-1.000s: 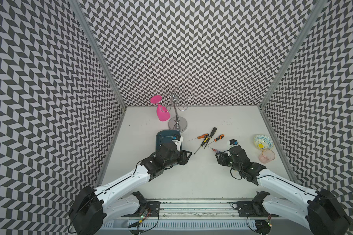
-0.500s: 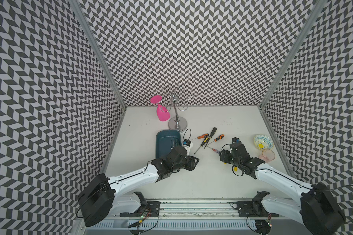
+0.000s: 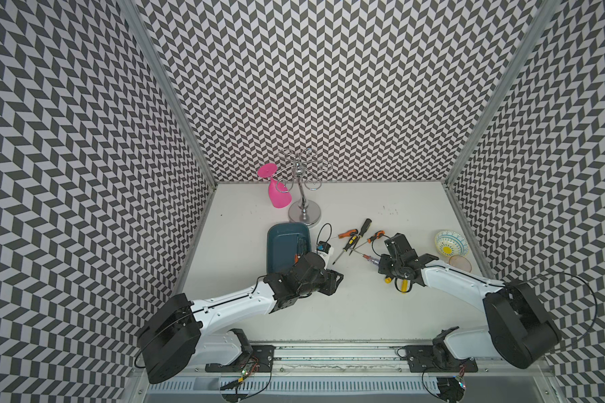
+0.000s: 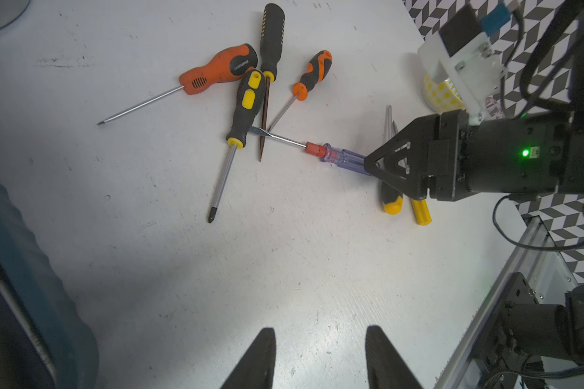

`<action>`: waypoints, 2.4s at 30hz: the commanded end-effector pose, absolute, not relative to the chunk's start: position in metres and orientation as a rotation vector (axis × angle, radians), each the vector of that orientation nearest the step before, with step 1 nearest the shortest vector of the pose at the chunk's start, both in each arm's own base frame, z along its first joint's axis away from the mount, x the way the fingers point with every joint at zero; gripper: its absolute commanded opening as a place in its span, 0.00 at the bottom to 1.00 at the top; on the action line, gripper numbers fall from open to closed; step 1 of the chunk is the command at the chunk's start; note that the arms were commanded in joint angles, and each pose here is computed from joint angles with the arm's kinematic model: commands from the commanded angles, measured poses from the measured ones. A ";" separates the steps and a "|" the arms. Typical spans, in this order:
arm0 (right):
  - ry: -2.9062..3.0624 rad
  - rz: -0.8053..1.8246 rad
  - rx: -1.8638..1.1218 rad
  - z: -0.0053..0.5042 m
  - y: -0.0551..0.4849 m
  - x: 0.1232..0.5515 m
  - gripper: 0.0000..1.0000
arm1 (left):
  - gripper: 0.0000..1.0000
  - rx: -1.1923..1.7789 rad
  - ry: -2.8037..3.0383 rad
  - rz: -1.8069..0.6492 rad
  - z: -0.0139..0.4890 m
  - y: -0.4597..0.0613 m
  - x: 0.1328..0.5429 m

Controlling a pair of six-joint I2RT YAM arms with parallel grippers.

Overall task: Put the screwdriver on the desktop into the storage box
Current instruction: Pick up the screwdriver from the center of the board.

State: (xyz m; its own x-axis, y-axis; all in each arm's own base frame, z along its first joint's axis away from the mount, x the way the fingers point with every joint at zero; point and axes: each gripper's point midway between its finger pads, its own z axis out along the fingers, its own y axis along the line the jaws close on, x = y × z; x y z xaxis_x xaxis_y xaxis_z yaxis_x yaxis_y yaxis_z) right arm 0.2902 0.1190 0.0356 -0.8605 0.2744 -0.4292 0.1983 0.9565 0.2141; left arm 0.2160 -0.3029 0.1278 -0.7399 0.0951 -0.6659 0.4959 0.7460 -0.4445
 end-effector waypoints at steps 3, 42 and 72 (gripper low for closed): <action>2.680 0.149 0.385 0.022 0.107 0.280 0.49 | 0.47 0.422 2.253 -0.849 0.146 -0.308 0.221; 2.644 0.061 0.467 0.037 0.077 0.249 0.49 | 0.47 0.416 2.242 -0.866 0.146 -0.309 0.219; 2.687 0.154 0.425 0.021 0.089 0.240 0.17 | 0.47 0.394 2.241 -0.840 0.144 -0.303 0.221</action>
